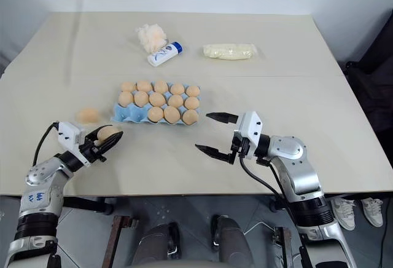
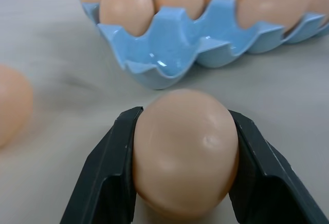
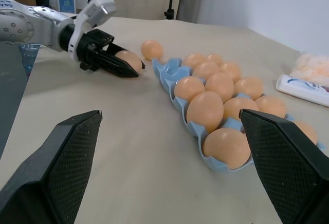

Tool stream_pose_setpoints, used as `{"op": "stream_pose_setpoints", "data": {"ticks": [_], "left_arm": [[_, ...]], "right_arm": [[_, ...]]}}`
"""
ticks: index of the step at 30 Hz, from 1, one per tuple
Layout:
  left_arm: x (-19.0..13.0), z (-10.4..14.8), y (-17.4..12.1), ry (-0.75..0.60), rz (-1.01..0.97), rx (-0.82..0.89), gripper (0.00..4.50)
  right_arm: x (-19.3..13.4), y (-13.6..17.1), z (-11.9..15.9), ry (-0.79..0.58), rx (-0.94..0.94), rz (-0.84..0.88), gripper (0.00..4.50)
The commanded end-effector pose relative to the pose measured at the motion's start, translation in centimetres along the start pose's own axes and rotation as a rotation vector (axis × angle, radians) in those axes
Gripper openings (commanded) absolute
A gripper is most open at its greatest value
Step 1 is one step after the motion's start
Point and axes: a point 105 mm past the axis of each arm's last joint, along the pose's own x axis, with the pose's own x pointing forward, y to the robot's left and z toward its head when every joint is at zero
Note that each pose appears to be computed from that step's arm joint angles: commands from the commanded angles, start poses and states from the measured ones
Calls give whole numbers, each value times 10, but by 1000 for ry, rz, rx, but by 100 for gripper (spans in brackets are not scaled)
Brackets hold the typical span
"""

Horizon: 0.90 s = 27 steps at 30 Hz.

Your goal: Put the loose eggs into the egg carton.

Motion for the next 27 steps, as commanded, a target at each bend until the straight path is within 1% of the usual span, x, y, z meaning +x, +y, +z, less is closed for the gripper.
{"op": "stream_pose_setpoints", "data": {"ticks": [1,3,6,9,11,14,18,20,22,23,27], "left_arm": [[10,36,-15,-133,-74,41,204],[24,47,-27,-164,-117,47,204],[49,56,-36,-190,-153,48,204],[73,57,-35,-184,-151,36,204],[89,49,-28,-145,-128,29,204],[96,47,-28,-141,-147,29,204],[89,52,-25,-175,-149,41,307],[83,55,-27,-204,-165,34,374],[73,57,-22,-217,-143,48,437],[68,57,-18,-216,-120,67,444],[40,56,3,-194,-2,136,444]], "right_arm": [[1,4,9,-28,-27,1,450],[1,5,9,-27,-26,-2,450],[1,5,9,-27,-25,-8,450],[0,5,10,-26,-27,-15,450],[-1,4,11,-26,-33,-31,450],[-2,4,12,-25,-36,-47,450],[-4,6,12,-23,-31,-62,450],[-4,6,11,-22,-29,-65,450],[-5,6,10,-21,-27,-67,450],[-5,6,10,-21,-26,-69,450],[-4,6,8,-22,-22,-68,450]]}}
